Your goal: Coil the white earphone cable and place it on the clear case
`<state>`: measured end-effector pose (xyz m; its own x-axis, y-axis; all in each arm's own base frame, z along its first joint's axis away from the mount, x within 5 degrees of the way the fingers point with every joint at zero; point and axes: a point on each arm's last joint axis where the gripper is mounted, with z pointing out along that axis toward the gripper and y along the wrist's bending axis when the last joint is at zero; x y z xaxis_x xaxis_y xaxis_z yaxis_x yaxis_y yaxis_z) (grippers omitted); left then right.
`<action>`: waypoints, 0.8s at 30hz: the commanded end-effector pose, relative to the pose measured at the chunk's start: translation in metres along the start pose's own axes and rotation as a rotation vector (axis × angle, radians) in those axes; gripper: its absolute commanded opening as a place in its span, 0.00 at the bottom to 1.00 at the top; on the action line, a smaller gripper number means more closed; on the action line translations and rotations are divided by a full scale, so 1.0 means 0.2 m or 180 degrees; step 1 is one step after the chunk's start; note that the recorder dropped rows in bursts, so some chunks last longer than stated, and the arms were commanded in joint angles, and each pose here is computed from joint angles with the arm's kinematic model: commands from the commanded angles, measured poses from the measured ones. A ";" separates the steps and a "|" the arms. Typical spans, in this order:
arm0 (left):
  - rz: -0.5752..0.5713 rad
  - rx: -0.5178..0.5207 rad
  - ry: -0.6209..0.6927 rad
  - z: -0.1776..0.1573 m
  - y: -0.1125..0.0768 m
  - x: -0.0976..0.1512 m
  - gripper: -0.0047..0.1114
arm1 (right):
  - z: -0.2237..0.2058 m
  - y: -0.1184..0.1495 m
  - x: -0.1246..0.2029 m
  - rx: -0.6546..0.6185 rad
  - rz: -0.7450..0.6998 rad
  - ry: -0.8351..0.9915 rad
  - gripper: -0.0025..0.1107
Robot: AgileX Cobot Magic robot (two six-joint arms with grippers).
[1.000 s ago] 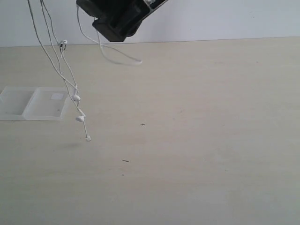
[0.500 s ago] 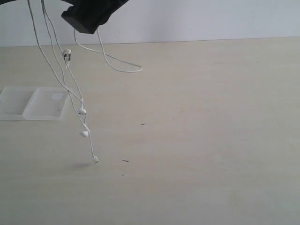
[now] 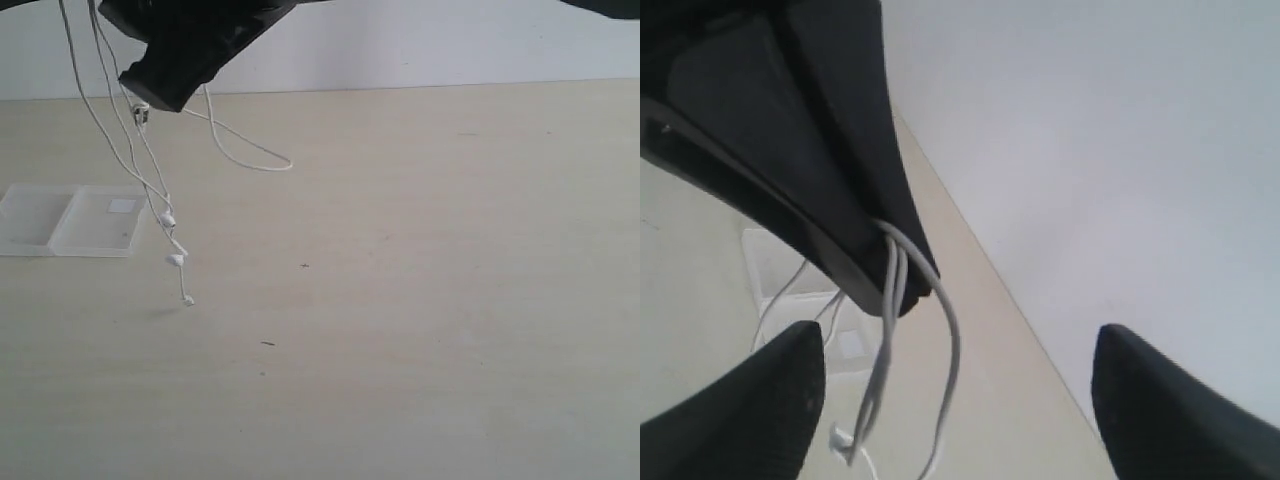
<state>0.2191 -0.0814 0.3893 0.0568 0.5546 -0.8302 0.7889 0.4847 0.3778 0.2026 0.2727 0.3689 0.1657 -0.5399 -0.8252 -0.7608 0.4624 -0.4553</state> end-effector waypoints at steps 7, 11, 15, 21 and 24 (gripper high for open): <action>0.0094 0.0009 -0.0047 -0.01 0.00 -0.02 0.04 | 0.00 -0.02 -0.01 0.0105 0.0011 0.0006 0.42; 0.0094 0.0009 -0.0047 -0.01 0.00 -0.02 0.04 | 0.00 -0.02 -0.01 0.0100 0.0080 -0.0031 0.30; 0.0094 0.0009 -0.0047 -0.01 0.00 -0.02 0.04 | -0.01 -0.02 -0.04 0.0077 0.0077 -0.0221 0.16; 0.0082 0.0004 -0.0061 -0.01 0.00 -0.02 0.04 | -0.01 -0.01 -0.06 0.0032 0.0204 -0.0393 0.02; 0.0044 0.0004 -0.0062 -0.01 0.00 -0.02 0.04 | -0.01 -0.01 -0.06 0.0018 0.0338 -0.0393 0.02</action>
<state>0.2190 -0.0814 0.3892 0.0800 0.5687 -0.8187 0.7881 0.4668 0.4013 0.2016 0.2767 0.3770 0.1791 -0.4368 -0.8816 -0.7664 0.4999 -0.4034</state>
